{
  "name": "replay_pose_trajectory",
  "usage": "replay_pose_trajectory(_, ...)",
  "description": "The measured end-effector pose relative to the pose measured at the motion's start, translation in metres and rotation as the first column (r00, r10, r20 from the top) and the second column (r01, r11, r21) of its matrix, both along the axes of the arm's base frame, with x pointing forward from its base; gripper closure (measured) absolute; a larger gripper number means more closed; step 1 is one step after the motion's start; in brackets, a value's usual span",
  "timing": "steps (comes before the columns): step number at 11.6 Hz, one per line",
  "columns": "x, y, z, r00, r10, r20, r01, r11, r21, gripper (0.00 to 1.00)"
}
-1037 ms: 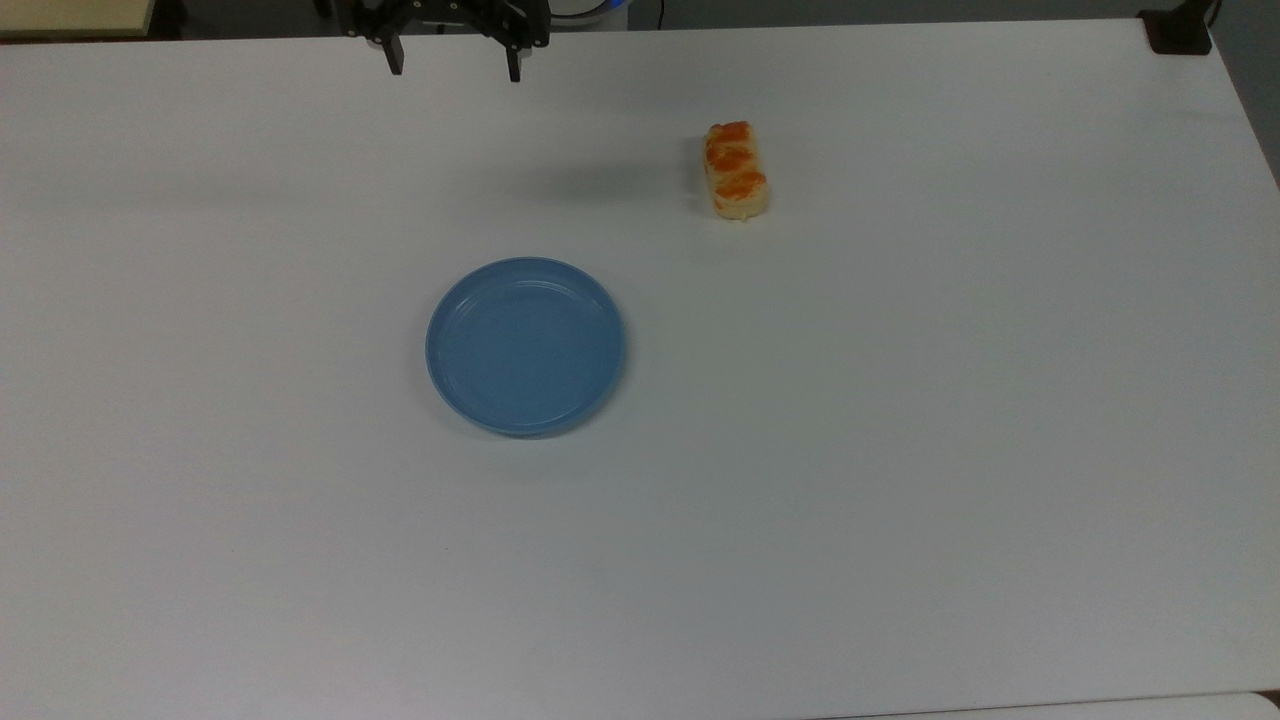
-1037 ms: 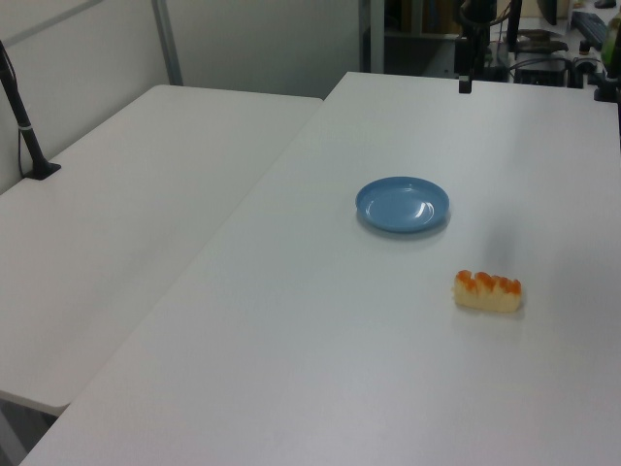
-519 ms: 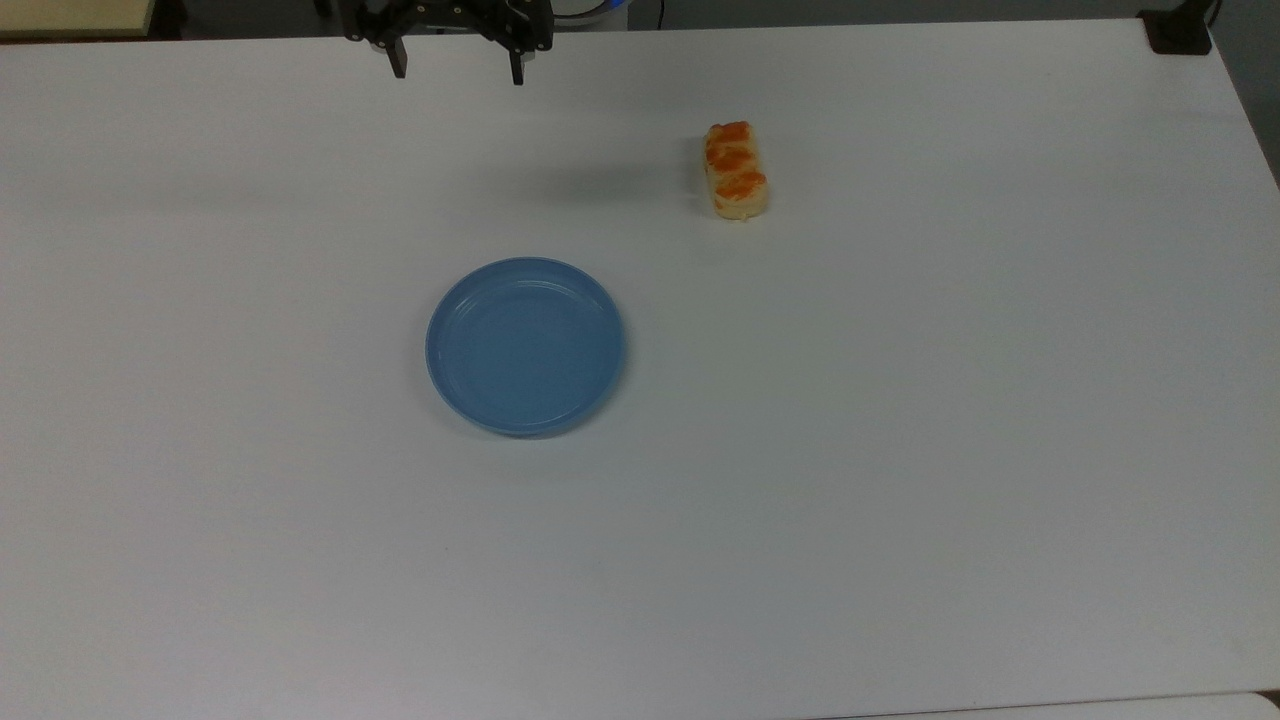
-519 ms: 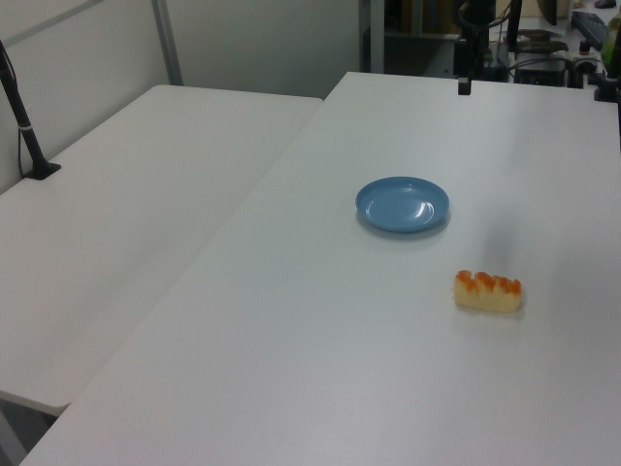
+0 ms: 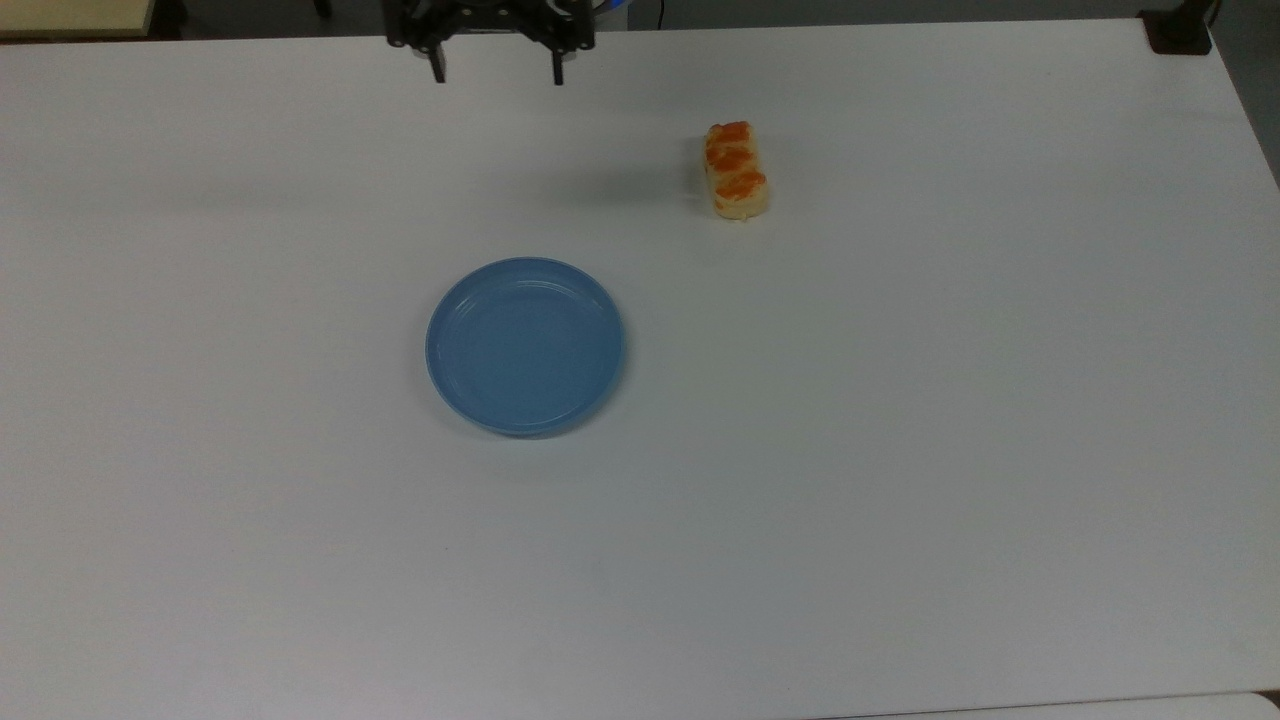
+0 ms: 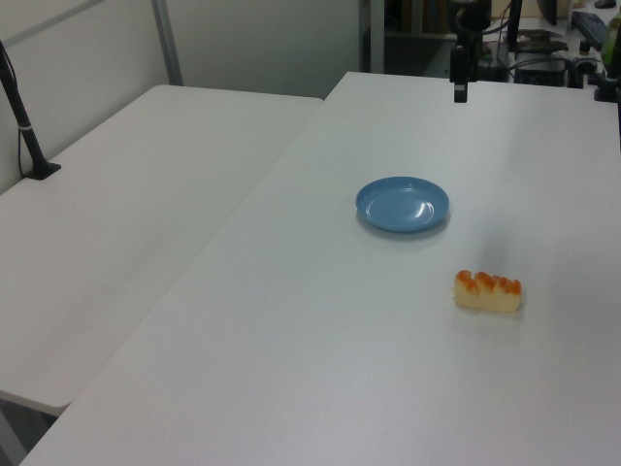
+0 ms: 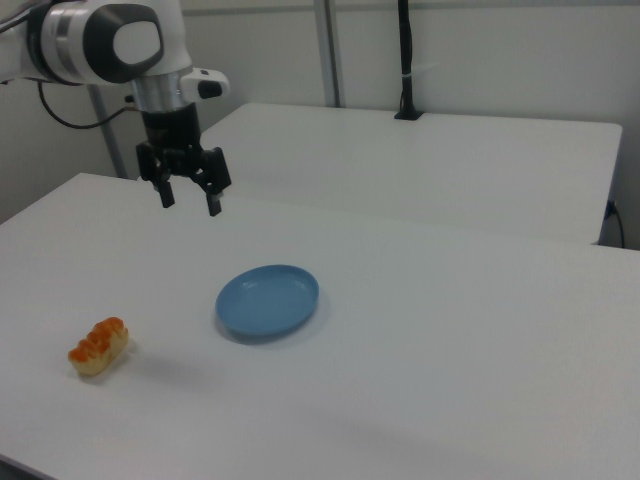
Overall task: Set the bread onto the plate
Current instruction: 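Move the open gripper over the glazed bread roll and lower it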
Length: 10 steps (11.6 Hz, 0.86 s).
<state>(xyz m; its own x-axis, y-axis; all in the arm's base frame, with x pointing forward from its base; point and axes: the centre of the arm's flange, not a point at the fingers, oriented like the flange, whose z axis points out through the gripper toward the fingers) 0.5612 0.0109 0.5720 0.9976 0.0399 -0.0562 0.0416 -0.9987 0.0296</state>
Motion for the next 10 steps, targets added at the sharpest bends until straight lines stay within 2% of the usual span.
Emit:
replay_pose_trajectory(2, -0.009, 0.044, 0.002, 1.000, 0.014, 0.003, -0.014, 1.000, -0.002, 0.00)
replay_pose_trajectory(5, -0.058, 0.129, 0.013, 0.999, 0.030, 0.015, -0.030, 0.999, -0.016, 0.00)
replay_pose_trajectory(8, -0.099, 0.207, -0.014, 0.999, 0.038, -0.027, -0.039, 0.998, -0.053, 0.00)
replay_pose_trajectory(10, -0.103, 0.215, -0.044, 0.999, 0.022, -0.038, -0.024, 0.998, -0.061, 0.00)
